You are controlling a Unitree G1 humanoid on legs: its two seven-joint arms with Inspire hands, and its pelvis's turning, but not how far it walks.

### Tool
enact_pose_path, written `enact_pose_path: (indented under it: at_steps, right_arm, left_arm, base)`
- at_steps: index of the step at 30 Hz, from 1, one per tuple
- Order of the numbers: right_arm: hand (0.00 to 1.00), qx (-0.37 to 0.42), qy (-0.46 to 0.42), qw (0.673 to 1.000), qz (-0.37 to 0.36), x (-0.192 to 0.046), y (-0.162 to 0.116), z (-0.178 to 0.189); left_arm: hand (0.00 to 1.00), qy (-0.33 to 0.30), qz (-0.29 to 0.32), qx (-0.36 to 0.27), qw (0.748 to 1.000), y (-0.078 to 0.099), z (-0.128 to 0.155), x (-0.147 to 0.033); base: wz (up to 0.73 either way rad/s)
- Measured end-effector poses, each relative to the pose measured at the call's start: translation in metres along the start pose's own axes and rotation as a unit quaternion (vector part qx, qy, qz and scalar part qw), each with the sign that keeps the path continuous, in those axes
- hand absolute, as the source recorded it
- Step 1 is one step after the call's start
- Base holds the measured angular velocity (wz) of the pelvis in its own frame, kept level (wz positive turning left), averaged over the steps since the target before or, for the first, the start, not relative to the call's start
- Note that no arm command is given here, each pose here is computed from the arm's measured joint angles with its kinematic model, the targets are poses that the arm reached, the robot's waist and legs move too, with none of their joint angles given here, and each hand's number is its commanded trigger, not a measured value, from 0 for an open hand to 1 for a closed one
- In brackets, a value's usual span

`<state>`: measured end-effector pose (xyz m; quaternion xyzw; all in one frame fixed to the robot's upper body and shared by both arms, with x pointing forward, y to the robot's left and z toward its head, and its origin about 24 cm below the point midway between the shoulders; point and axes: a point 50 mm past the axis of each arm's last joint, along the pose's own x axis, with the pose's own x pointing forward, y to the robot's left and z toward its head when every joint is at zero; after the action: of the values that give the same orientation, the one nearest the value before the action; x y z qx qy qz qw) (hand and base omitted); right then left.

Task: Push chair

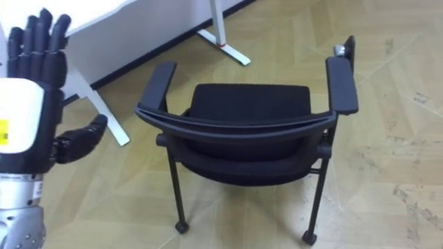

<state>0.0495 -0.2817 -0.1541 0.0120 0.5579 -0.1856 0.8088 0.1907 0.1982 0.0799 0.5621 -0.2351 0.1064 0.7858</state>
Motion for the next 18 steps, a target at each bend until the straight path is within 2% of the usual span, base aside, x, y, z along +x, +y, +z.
enact_pose_path:
  at_steps: [10, 18]
  right_arm:
    - [0.0, 0.0, 0.008, 1.0, 0.004, -0.001, 0.0, -0.004]
    - [0.0, 0.0, 0.014, 1.0, 0.013, 0.001, 0.007, -0.002]
  left_arm:
    - [0.0, -0.037, -0.113, -0.003, 0.993, -0.024, 0.018, -0.013]
    - [0.0, -0.051, -0.155, -0.024, 0.986, -0.035, 0.031, -0.024]
  base:
    - [-0.04]
    - [-0.01]
